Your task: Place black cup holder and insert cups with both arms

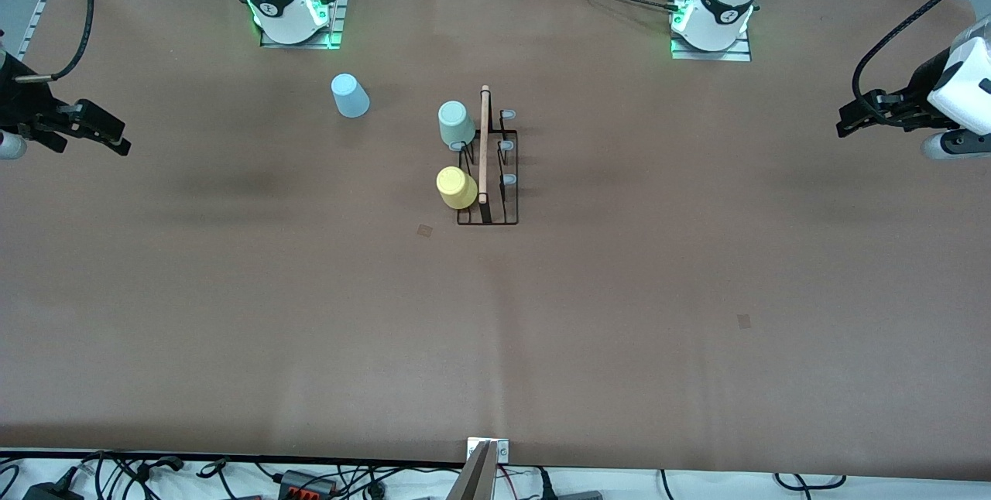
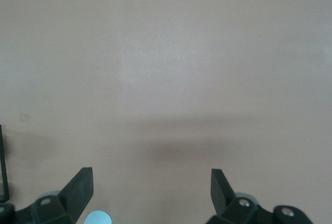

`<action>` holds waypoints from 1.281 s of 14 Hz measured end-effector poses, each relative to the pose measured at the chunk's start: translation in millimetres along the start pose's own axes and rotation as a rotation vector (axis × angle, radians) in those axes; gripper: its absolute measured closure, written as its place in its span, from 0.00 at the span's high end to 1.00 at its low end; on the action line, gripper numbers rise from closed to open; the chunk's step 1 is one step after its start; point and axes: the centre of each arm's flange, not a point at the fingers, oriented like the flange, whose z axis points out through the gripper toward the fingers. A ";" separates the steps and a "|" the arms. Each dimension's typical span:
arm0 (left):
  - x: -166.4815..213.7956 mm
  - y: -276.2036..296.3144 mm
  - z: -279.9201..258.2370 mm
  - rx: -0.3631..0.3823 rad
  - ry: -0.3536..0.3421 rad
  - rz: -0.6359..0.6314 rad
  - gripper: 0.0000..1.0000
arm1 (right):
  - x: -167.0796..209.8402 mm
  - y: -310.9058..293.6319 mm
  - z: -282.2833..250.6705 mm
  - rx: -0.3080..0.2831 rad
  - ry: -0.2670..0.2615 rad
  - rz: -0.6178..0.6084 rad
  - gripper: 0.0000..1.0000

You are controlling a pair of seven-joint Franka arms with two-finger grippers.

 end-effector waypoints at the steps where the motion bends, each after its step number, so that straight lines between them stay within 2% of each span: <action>1: 0.0 0.0 0.0 0.000 0.000 0.000 1.00 | -0.4 0.1 -0.9 0.000 0.002 0.000 1.00; 6: 0.0 0.0 0.0 0.000 0.000 0.000 1.00 | -1.1 0.1 -2.0 -0.001 0.003 -0.002 1.00; 14: 0.0 0.0 0.0 0.000 0.000 0.000 1.00 | -6.6 0.0 0.0 0.000 -0.039 -0.003 1.00; 18: 0.0 0.1 0.0 0.000 0.000 0.000 1.00 | -8.0 0.0 -1.8 0.000 -0.040 -0.003 1.00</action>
